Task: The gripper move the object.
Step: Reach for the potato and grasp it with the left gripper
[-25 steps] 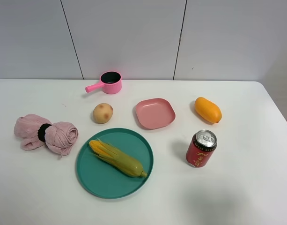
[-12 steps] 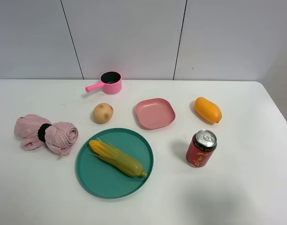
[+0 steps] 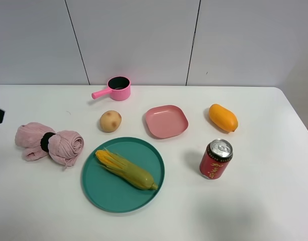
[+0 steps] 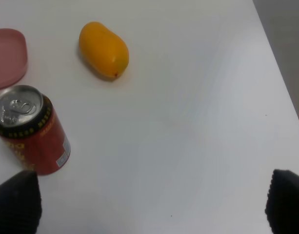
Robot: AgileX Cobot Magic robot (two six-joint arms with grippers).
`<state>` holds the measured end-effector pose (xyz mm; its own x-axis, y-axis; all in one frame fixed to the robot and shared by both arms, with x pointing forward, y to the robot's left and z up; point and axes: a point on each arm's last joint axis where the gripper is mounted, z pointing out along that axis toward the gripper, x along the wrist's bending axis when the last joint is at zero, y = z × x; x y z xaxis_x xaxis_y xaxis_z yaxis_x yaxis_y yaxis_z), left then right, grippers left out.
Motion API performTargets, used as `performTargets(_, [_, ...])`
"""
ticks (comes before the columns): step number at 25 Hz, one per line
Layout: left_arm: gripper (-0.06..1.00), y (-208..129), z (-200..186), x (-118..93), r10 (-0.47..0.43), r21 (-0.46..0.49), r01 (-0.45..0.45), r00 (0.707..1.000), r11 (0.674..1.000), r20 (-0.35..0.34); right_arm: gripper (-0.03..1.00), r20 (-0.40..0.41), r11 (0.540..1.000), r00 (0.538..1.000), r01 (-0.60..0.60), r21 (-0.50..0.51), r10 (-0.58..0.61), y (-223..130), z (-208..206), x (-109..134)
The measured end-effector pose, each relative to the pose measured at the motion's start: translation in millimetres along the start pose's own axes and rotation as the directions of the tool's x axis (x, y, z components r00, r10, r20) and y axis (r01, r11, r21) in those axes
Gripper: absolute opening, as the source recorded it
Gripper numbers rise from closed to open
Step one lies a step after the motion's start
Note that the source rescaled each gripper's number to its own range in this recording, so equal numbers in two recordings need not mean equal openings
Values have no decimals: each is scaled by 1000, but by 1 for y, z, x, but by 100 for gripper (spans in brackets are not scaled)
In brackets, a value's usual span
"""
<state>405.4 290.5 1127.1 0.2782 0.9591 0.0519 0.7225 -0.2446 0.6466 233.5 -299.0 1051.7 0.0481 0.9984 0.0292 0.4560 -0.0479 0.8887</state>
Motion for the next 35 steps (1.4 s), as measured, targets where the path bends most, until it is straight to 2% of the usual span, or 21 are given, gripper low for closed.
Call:
performTargets(3, [100, 35, 32, 9, 12, 43, -15, 997, 999, 76, 100, 0, 1000, 1000, 0, 0, 0, 0, 0, 0])
performTargets(6, [100, 66, 58, 18, 76, 52, -83, 989, 995, 124, 100, 0, 1000, 1000, 0, 0, 0, 0, 0, 0])
performTargets(11, [100, 100, 98, 32, 195, 75, -210, 966, 975, 168, 100, 0, 1000, 1000, 0, 0, 0, 0, 0, 0])
performTargets(17, [95, 114, 145, 38, 197, 91, -213, 967, 973, 159, 100, 0, 1000, 1000, 0, 0, 0, 0, 0, 0])
performTargets(19, [93, 114, 163, 27, 278, 117, -296, 949, 948, 151, 100, 0, 1000, 1000, 0, 0, 0, 0, 0, 0])
performTargets(22, [92, 113, 194, 0, 419, 163, -441, 895, 883, 154, 100, 0, 1000, 1000, 0, 0, 0, 0, 0, 0])
performTargets(25, [92, 109, 220, -23, 505, 193, -531, 847, 825, 167, 100, 0, 1000, 1000, 0, 0, 0, 0, 0, 0])
performTargets(30, [91, 100, 249, -52, 541, 205, -580, 812, 788, 219, 100, 0, 1000, 1000, 0, 0, 0, 0, 0, 0])
performTargets(35, [91, 93, 268, -64, 554, 223, -606, 792, 763, 256, 100, 0, 1000, 1000, 0, 0, 0, 0, 0, 0])
